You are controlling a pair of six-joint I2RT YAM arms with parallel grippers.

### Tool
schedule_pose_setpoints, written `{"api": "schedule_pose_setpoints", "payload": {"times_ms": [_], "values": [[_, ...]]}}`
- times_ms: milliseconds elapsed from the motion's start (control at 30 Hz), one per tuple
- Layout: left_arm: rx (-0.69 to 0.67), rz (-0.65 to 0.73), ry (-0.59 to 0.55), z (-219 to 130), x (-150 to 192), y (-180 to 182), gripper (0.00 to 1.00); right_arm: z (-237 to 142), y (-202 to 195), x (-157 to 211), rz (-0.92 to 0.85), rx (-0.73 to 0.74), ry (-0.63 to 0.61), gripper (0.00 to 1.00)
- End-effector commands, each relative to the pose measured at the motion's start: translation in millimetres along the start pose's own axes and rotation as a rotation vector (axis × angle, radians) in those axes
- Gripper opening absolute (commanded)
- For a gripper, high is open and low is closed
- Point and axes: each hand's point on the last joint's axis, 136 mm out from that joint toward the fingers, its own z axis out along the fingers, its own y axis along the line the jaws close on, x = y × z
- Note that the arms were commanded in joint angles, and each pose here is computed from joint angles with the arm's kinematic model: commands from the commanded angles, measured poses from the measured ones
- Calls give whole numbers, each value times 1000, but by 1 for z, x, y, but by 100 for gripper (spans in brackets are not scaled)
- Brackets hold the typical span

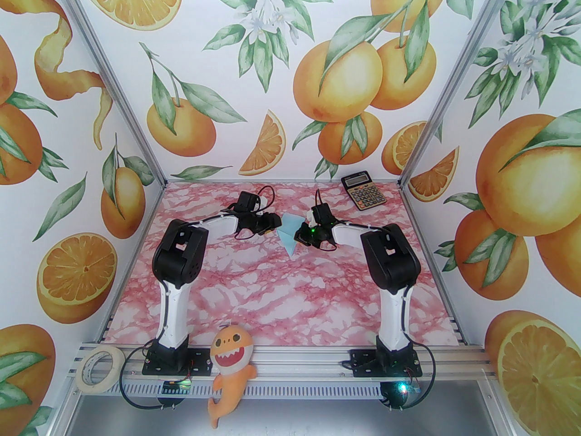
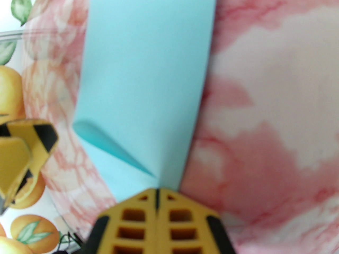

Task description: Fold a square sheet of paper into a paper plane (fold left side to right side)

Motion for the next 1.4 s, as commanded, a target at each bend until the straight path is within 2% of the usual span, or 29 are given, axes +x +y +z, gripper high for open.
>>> {"api": "schedule_pose_setpoints", "payload": {"times_ms": [0, 300, 600, 733, 933, 1000, 1100, 1167, 1367], "values": [[-24, 29, 26, 10, 4, -1, 48, 8, -17, 8, 15, 55, 28, 0], [-8, 59, 57, 24, 9, -7, 47, 8, -16, 8, 16, 53, 29, 0], [62, 85, 43, 20, 8, -26, 42, 10, -18, 9, 20, 58, 32, 0], [83, 102, 45, 19, 11, -34, 39, 10, -17, 9, 22, 54, 32, 0], [83, 104, 39, 20, 8, -36, 28, 10, -19, 11, 24, 58, 35, 0], [71, 108, 34, 19, 8, -35, 22, 10, -19, 11, 24, 58, 35, 0], [35, 112, 34, 19, 6, -31, 20, 10, -18, 11, 23, 57, 35, 0], [23, 109, 45, 22, 6, -29, 15, 10, -18, 10, 23, 56, 34, 0], [7, 98, 53, 27, 6, -34, 15, 9, -18, 10, 23, 53, 34, 0]]}}
